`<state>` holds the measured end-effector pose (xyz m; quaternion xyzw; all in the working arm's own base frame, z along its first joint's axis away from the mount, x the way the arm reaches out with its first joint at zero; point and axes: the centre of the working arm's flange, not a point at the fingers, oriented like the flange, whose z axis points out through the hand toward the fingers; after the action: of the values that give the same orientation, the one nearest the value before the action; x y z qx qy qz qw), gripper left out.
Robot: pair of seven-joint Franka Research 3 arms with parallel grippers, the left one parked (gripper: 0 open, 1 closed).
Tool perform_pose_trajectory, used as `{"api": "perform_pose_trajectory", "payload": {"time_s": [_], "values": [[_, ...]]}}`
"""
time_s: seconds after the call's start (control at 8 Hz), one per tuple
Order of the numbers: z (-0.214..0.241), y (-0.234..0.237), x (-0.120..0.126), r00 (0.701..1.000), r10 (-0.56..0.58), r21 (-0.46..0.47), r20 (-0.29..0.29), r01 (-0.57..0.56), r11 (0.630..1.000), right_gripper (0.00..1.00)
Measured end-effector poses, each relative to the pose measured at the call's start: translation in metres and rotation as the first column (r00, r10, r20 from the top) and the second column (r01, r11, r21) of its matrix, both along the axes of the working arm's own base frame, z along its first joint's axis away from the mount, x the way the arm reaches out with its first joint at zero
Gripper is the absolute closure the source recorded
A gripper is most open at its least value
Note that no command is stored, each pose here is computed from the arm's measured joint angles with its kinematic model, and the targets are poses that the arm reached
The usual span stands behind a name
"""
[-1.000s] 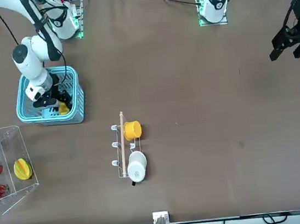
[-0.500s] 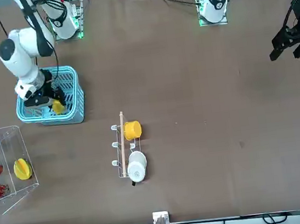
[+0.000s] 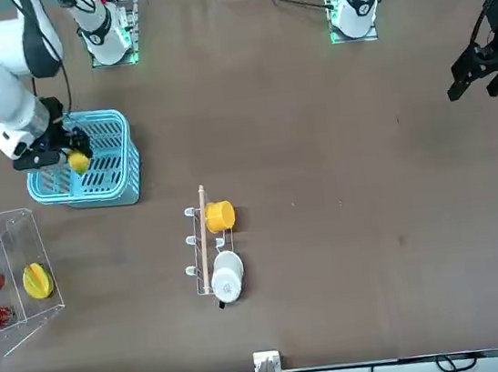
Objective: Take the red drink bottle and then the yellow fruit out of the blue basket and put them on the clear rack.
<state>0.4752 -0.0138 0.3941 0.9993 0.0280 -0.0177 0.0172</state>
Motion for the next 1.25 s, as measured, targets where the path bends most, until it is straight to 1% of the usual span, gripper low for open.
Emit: {"api": "perform_pose_trajectory", "payload": {"time_s": [0.25, 0.5, 0.75, 0.88, 1.0, 1.25], "values": [[0.048, -0.014, 0.017, 0.999, 0.009, -0.057, -0.043, -0.011, 0.998, 0.14], [0.078, -0.029, 0.039, 0.996, 0.054, -0.105, -0.070, -0.062, 0.993, 0.14], [0.068, -0.050, 0.067, 0.984, 0.144, -0.151, -0.106, -0.159, 0.976, 0.14], [0.059, -0.059, 0.084, 0.971, 0.201, -0.157, -0.127, -0.220, 0.963, 0.14], [0.049, -0.069, 0.101, 0.956, 0.259, -0.151, -0.142, -0.279, 0.948, 0.14], [0.019, -0.099, 0.126, 0.909, 0.388, -0.135, -0.150, -0.408, 0.903, 0.14]]}}
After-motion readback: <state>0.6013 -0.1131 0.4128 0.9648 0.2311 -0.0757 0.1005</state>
